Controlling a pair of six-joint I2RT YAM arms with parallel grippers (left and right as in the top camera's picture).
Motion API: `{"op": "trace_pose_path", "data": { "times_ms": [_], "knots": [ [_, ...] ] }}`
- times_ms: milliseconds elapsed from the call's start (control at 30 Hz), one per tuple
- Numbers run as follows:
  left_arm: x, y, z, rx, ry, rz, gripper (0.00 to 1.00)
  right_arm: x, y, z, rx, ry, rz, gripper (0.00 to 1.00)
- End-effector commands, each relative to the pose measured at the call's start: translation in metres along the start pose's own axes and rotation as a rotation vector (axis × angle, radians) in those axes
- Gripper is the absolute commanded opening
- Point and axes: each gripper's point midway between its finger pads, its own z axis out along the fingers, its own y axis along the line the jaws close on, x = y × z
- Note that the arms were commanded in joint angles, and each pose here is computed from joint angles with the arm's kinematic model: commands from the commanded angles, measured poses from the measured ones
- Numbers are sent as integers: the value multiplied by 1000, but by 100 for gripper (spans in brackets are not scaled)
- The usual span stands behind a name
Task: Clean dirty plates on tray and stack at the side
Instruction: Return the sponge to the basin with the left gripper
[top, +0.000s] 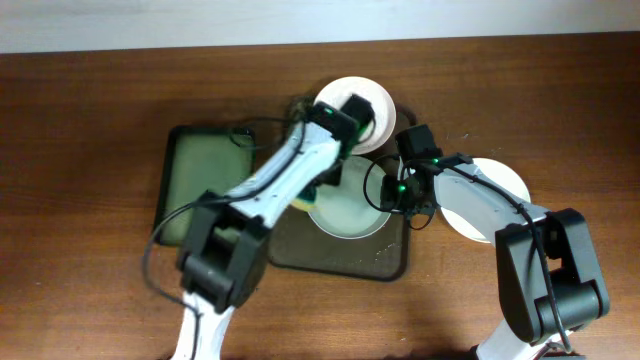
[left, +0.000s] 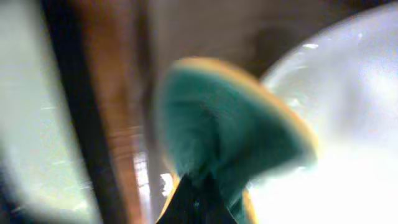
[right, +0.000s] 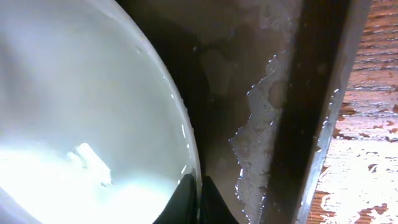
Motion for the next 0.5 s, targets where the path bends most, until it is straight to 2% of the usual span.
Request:
{"op": "trace_pose_path", "data": {
  "times_ms": [0, 100, 200, 367, 467],
  "knots": [
    [-29, 82, -87, 4, -209, -197, 0, 3, -17, 4, 73, 12, 6, 4],
    [-20, 140, -101, 43, -193, -311, 0, 2, -17, 4, 72, 11, 5, 4],
    [-18, 176, -67, 187, -105, -295, 0, 2, -18, 4, 75, 10, -7, 4],
    [4, 173, 21, 271, 15, -254, 0, 4, -18, 4, 78, 18, -13, 4],
    [13, 159, 64, 270, -12, -171, 0, 6, -18, 4, 76, 29, -70, 4]
  ]
}}
